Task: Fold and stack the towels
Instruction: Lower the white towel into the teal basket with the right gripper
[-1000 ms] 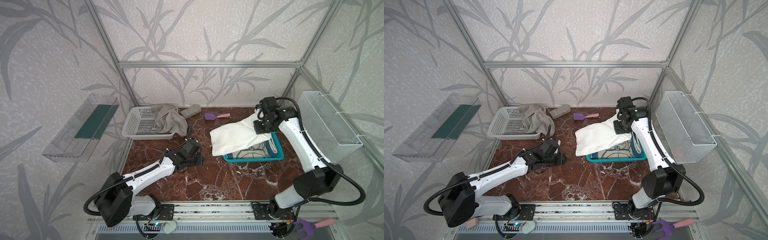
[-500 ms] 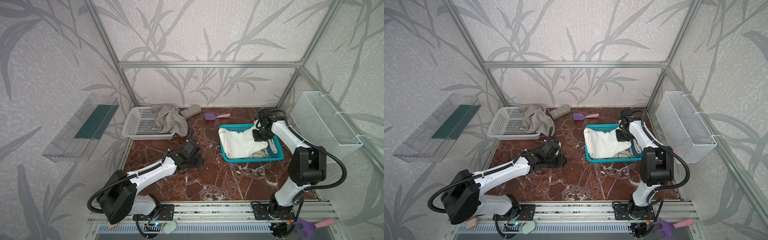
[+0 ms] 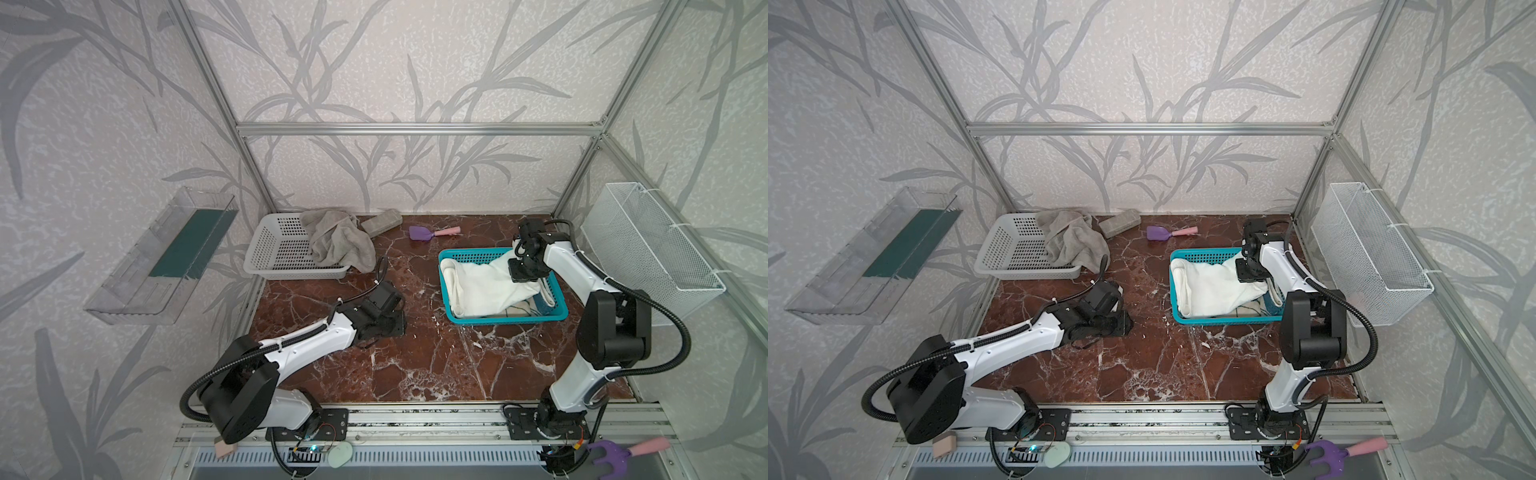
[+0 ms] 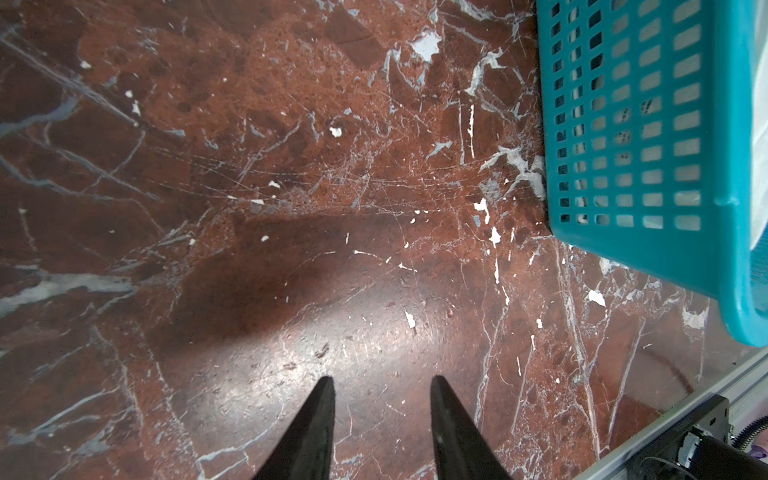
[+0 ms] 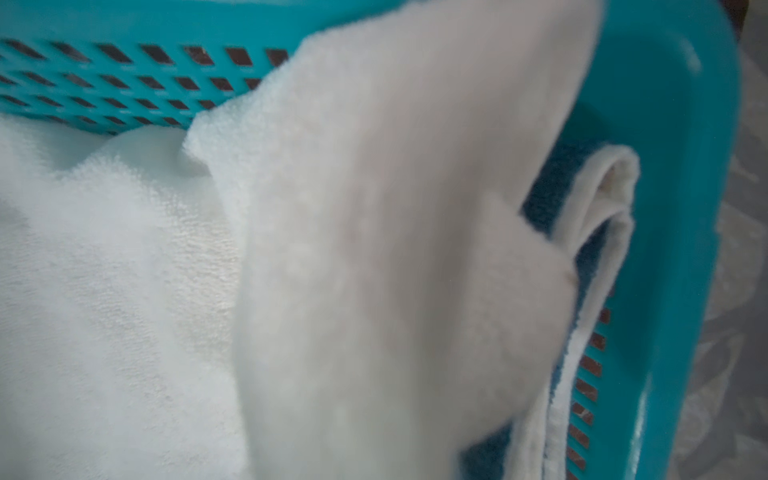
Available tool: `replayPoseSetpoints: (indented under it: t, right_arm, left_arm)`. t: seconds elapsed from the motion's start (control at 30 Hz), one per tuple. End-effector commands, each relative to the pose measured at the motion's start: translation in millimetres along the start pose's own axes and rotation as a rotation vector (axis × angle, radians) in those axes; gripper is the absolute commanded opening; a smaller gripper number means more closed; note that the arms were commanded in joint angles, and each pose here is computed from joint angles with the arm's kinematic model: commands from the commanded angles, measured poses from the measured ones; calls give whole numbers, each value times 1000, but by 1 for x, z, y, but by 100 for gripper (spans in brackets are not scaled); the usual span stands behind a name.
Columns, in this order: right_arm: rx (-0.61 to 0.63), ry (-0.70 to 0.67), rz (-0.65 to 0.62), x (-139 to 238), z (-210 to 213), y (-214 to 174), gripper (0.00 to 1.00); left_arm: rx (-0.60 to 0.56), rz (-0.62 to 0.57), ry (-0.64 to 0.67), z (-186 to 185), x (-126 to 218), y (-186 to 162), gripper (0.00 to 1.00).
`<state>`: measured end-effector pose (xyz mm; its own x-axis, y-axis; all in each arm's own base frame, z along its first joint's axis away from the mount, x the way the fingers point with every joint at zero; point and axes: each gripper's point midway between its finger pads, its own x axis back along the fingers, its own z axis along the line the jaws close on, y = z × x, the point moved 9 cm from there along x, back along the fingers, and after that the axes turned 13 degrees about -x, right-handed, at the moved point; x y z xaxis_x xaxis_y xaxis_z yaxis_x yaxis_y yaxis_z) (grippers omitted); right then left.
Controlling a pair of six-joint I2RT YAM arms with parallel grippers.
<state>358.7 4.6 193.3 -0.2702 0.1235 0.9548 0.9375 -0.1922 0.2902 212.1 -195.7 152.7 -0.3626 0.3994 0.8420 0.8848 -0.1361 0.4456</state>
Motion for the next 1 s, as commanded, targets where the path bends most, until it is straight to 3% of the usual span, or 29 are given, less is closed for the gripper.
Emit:
replayPoseSetpoints:
  t: [0.0, 0.2, 0.33, 0.6, 0.73, 0.77, 0.83, 0.87, 0.97]
  right_arm:
    - [-17, -68, -3, 13, -11, -5, 0]
    - [-29, -57, 35, 23, -12, -11, 0]
    - [-15, -125, 86, 13, -16, -13, 0]
    - [-8, -215, 72, 8, -22, -7, 3]
    - [-20, -219, 12, 24, -24, 0, 18]
    - [-23, -221, -9, 31, -25, 2, 26]
    - [-30, -216, -36, 43, -26, 7, 53]
    - [-33, -209, -41, 47, -25, 9, 60]
    - [-42, -176, -99, 74, -22, 9, 65]
  left_arm:
    - [-3, -1, 10, 0, -1, 4, 40]
    - [-3, 18, -2, -2, -8, 4, 40]
    - [-13, 36, -14, -5, -12, 7, 40]
    - [-25, 35, -3, -4, -12, 8, 40]
    - [-39, 44, 1, -5, -13, 10, 40]
    - [-42, 42, 1, -6, -13, 11, 40]
    - [-44, 37, 3, -6, -12, 12, 40]
    - [-47, 39, 7, -5, -12, 12, 40]
    - [-54, 34, 16, -5, -11, 15, 40]
